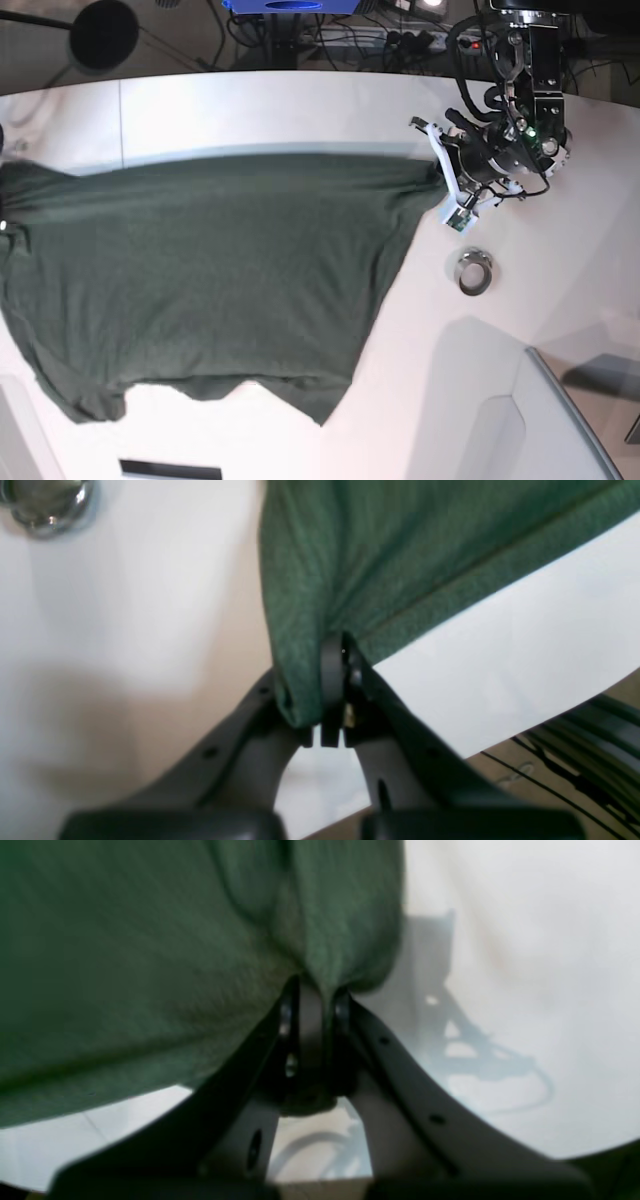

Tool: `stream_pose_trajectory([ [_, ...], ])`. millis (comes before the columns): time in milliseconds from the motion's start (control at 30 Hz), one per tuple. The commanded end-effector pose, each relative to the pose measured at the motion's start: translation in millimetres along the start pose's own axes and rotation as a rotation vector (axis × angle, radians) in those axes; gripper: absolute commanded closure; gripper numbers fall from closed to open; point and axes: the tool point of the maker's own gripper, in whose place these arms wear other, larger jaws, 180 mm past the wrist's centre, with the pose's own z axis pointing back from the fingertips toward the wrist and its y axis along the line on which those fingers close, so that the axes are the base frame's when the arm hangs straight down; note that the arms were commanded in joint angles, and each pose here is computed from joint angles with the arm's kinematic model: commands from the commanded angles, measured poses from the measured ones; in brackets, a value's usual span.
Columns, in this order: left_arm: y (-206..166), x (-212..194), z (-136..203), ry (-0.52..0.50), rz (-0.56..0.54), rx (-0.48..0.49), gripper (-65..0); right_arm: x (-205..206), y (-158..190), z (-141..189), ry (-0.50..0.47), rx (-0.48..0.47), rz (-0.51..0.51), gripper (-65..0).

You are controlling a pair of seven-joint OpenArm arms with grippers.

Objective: Layout the t-shirt on the table in an organized manner, then fold the t-shirt properly
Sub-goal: 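Pull the shirt edge with the left gripper away from the right gripper, then release the shirt edge with the left gripper and lift it away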

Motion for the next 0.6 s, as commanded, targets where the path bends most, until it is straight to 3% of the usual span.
stream_pose_trajectory([
  [0,2.7,-1.3,3.8,-0.002,-0.007,0.013,0.0,20.5,-15.6,14.8,-0.055,-0.035,0.001,-0.5],
  [367,-12.7,-39.5,-2.3,0.082,0.023,-0.030,0.0,-15.3,-11.3,0.6,0.012,-0.026,0.003,-0.5],
  [567,-19.6,-52.8,-1.6,0.109,0.029,-0.043,0.0,-15.2,-26.1,7.9,-0.024,-0.031,-0.073,-0.5],
])
